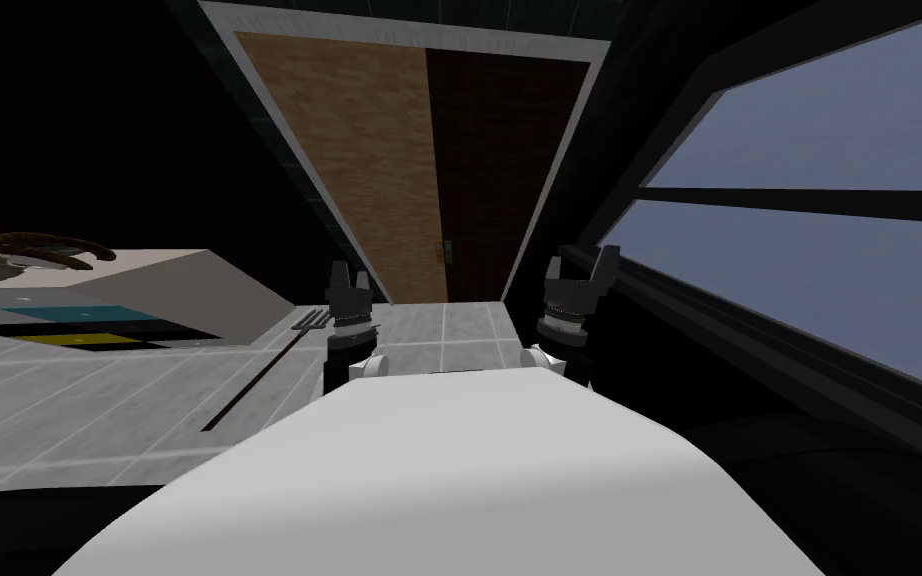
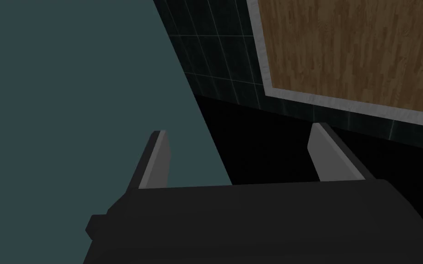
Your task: Pull the door open
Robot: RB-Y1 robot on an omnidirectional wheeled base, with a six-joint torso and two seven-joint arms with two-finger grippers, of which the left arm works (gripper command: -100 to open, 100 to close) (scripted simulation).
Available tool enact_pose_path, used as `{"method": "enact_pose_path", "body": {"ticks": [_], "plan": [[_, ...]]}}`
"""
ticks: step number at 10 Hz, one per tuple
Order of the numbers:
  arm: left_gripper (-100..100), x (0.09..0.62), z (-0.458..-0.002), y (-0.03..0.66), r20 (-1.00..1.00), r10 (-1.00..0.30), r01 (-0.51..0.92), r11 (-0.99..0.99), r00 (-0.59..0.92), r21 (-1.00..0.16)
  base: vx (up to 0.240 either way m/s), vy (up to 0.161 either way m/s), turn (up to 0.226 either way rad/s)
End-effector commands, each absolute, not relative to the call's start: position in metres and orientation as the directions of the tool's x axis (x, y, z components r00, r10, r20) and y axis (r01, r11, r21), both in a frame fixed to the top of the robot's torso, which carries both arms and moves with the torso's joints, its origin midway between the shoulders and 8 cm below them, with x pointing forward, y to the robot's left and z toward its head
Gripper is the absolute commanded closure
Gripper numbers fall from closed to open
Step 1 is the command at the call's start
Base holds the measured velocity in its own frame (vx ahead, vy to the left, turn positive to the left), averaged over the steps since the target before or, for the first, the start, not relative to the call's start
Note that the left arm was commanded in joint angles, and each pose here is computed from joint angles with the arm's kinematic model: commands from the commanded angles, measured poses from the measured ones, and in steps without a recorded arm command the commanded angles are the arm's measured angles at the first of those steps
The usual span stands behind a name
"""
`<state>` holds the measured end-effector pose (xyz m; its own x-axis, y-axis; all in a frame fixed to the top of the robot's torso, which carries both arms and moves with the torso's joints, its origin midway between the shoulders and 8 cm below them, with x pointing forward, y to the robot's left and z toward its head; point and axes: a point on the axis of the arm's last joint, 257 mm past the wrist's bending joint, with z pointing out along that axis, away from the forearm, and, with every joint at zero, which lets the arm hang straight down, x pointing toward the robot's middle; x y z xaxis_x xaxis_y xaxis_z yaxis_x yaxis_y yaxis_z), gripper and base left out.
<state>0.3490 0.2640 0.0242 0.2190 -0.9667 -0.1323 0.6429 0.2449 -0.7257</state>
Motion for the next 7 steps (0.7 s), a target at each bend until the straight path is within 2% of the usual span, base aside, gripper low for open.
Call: {"method": "enact_pose_path", "body": {"ticks": [1,7], "plan": [[-100,0.358,0.013,0.263,-0.136,-0.970,0.626,0.236,0.204,-0.743,0.121,-0.015,-0.016],[-100,0.392,-0.031,0.264,-0.140,-0.978,0.558,0.204,0.155,-0.805,0.187,-0.016,-0.009]]}}
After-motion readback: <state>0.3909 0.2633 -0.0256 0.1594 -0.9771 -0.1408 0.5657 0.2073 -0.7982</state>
